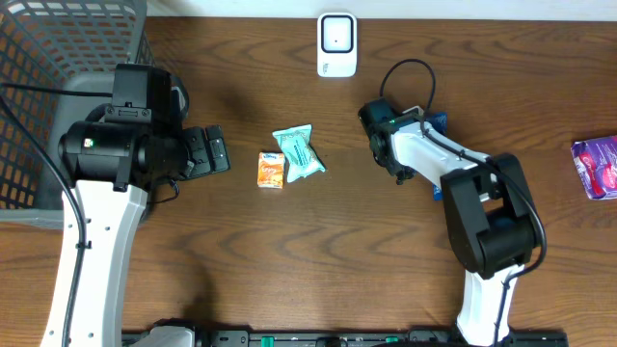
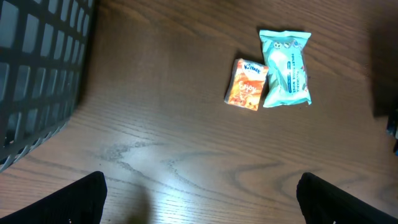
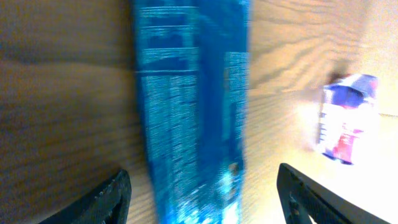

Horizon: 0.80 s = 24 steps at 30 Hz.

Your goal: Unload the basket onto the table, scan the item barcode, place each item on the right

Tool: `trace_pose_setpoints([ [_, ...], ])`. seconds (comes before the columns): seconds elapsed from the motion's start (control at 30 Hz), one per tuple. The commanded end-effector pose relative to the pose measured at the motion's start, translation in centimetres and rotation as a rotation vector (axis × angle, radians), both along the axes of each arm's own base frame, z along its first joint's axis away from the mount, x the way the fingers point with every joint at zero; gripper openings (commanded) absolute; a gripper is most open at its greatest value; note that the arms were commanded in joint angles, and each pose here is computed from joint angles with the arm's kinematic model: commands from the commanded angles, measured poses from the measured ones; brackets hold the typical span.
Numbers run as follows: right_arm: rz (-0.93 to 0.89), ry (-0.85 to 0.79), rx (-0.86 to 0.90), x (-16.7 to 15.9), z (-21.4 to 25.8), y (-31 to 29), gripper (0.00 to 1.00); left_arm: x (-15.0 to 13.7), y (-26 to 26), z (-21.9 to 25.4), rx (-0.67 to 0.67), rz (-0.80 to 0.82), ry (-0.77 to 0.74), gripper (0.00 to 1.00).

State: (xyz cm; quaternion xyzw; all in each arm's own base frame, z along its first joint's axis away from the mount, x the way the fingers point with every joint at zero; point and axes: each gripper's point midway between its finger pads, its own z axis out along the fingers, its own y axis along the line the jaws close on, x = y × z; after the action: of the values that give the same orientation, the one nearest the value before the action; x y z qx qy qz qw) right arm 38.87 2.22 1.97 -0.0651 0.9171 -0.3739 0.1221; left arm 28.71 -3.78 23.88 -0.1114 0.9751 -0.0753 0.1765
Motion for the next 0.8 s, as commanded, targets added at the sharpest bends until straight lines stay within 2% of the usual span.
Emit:
trace_pose_setpoints([
  [0.0, -0.061, 0.037, -0.045, -1.0, -2.8, -1.6, 0.71, 0.2, 0.1, 0.7, 0.008, -0.008, -0.02, 0.98],
  [0.17, -0.102, 0.088, 0.025, -1.6, -5.4, -1.9, 0.68, 0.2, 0.1, 0.7, 0.008, -0.008, -0.02, 0.98],
  [0.2, -0.108, 0.087, 0.039, -1.6, -5.6, -1.9, 0.6, 0.2, 0.1, 0.7, 0.009, -0.008, -0.02, 0.98],
  [0.23, -0.111, 0.086, 0.053, -1.6, -5.7, -1.8, 0.45, 0.2, 0.1, 0.7, 0.008, -0.008, -0.02, 0.98],
  [0.3, -0.114, 0.079, 0.085, -1.3, -6.0, -1.5, 0.25, 0.2, 0.1, 0.7, 0.008, -0.008, -0.02, 0.98],
  [0.37, -0.111, 0.073, 0.123, -0.9, -6.0, -0.7, 0.1, 0.2, 0.1, 0.7, 0.008, -0.008, -0.02, 0.97],
  [0.47, -0.106, 0.072, 0.165, -0.4, -5.7, 0.2, 0.02, 0.2, 0.1, 0.7, 0.008, -0.008, -0.02, 0.98],
  [0.63, -0.101, 0.054, 0.305, 1.2, -3.3, 2.6, 0.01, 0.2, 0.1, 0.7, 0.008, -0.008, -0.02, 0.98],
  [0.77, -0.073, 0.012, 0.488, 3.0, 0.6, 5.8, 0.01, 0.2, 0.1, 0.7, 0.008, -0.008, -0.02, 0.98],
])
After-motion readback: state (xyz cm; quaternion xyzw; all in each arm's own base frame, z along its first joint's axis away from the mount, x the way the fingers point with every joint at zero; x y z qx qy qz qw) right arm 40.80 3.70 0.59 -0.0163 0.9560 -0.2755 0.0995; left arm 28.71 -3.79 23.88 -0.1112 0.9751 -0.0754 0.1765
